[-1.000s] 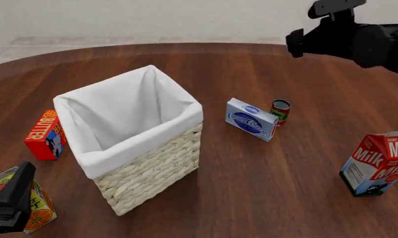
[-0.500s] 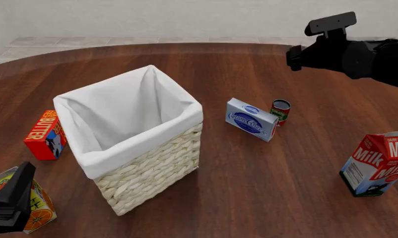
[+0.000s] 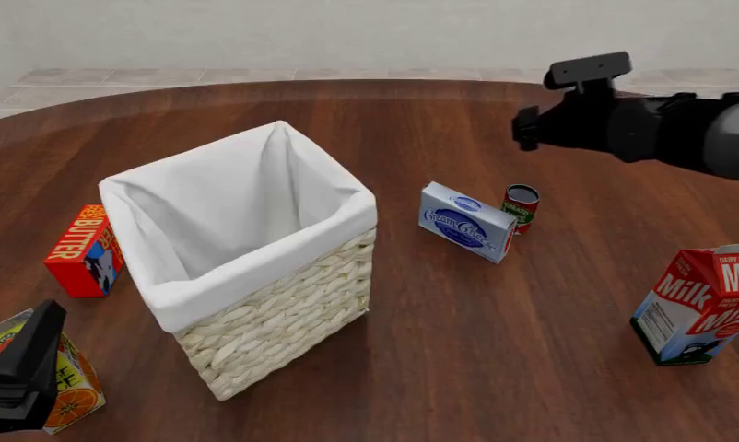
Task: Pick up the alphabet soup and the tomato sauce, and put them in the basket.
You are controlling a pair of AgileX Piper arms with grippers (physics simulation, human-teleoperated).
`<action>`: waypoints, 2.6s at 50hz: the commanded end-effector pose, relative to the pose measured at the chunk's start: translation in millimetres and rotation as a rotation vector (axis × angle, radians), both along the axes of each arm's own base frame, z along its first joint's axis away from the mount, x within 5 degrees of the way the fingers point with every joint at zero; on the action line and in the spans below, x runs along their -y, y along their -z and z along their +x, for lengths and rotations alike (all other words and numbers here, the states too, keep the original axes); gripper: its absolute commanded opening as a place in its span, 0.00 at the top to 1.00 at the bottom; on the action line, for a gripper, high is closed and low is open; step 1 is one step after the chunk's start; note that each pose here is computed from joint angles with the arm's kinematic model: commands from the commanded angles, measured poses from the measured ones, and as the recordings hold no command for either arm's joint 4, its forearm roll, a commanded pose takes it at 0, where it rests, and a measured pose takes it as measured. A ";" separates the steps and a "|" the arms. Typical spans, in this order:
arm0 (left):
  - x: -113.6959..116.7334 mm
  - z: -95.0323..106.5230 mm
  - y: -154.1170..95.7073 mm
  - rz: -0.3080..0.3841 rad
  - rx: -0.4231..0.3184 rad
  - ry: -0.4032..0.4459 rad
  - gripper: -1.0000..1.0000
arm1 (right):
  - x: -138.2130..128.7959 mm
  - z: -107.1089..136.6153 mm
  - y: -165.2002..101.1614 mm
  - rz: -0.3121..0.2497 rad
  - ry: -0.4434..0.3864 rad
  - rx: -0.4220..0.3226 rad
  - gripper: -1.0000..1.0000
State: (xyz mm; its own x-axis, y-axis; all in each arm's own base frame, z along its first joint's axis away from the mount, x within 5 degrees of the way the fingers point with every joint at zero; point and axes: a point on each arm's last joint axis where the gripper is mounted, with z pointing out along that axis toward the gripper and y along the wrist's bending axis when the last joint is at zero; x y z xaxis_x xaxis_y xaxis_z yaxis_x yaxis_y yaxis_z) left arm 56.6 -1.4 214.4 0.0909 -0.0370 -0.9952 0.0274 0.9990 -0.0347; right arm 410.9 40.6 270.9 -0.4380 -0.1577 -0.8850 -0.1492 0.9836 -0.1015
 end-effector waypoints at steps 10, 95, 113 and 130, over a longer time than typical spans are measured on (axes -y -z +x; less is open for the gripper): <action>-0.3 -0.4 0.0 -0.005 0.002 -0.004 0.00 | -8.2 8.5 7.9 0.038 0.008 -0.075 0.00; -0.7 -0.6 -1.0 -0.017 0.011 -0.010 0.00 | 0.3 41.0 73.3 0.043 0.066 -0.352 0.00; -0.7 -0.6 -0.9 -0.017 0.010 -0.010 0.00 | 3.6 37.2 88.4 0.047 0.078 -0.377 0.00; -0.7 -0.6 -0.9 -0.016 0.010 -0.010 0.00 | 14.9 40.7 96.7 0.031 0.089 -0.388 0.00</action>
